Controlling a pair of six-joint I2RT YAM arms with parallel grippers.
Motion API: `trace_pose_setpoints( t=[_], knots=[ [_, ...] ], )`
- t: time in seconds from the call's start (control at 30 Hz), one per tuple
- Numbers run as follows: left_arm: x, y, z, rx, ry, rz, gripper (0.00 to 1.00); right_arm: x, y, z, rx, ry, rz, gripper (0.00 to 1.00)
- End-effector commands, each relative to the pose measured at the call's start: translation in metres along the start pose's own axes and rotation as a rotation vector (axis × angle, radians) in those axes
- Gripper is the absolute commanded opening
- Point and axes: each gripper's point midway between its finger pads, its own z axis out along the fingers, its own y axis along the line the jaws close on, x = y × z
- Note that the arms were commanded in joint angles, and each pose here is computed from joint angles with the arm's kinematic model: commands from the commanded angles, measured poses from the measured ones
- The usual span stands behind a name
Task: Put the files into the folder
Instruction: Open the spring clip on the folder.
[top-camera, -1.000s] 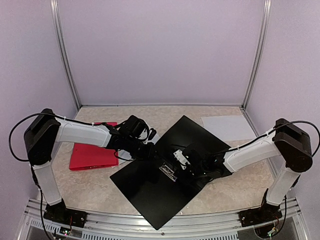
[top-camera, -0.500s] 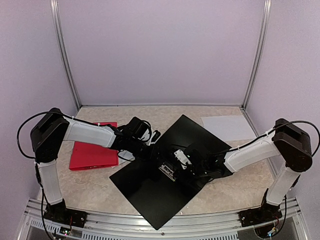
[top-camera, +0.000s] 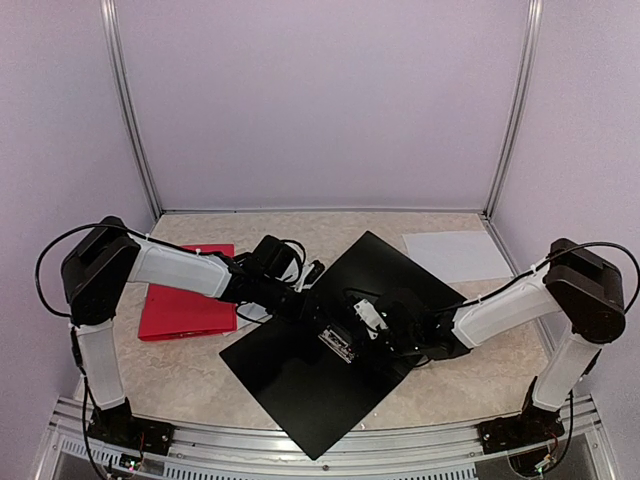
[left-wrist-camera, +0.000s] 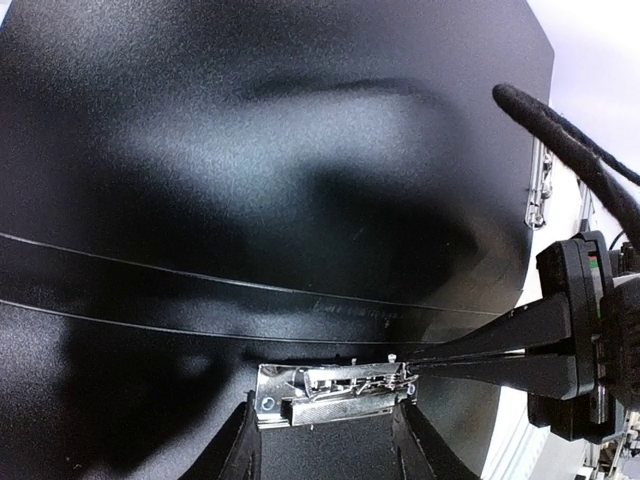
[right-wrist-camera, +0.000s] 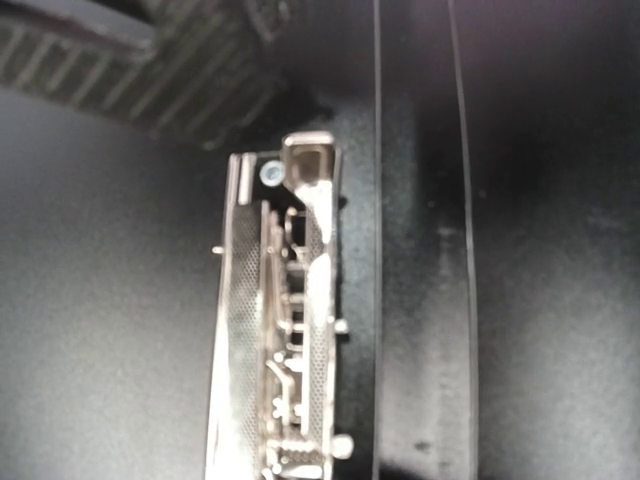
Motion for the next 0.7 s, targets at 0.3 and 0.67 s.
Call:
trace_pose_setpoints(
  t=[0.3,0.67],
  knots=[
    [-0.006,0.010,0.024,-0.022,-0.007,0.125,0.34,0.047,0.004,0.005,-0.053,0.128,0.001,0.00],
    [-0.005,0.013,0.036,-0.079,0.039,0.175,0.15,0.050,0.005,0.008,-0.059,0.142,0.004,0.00]
  ],
)
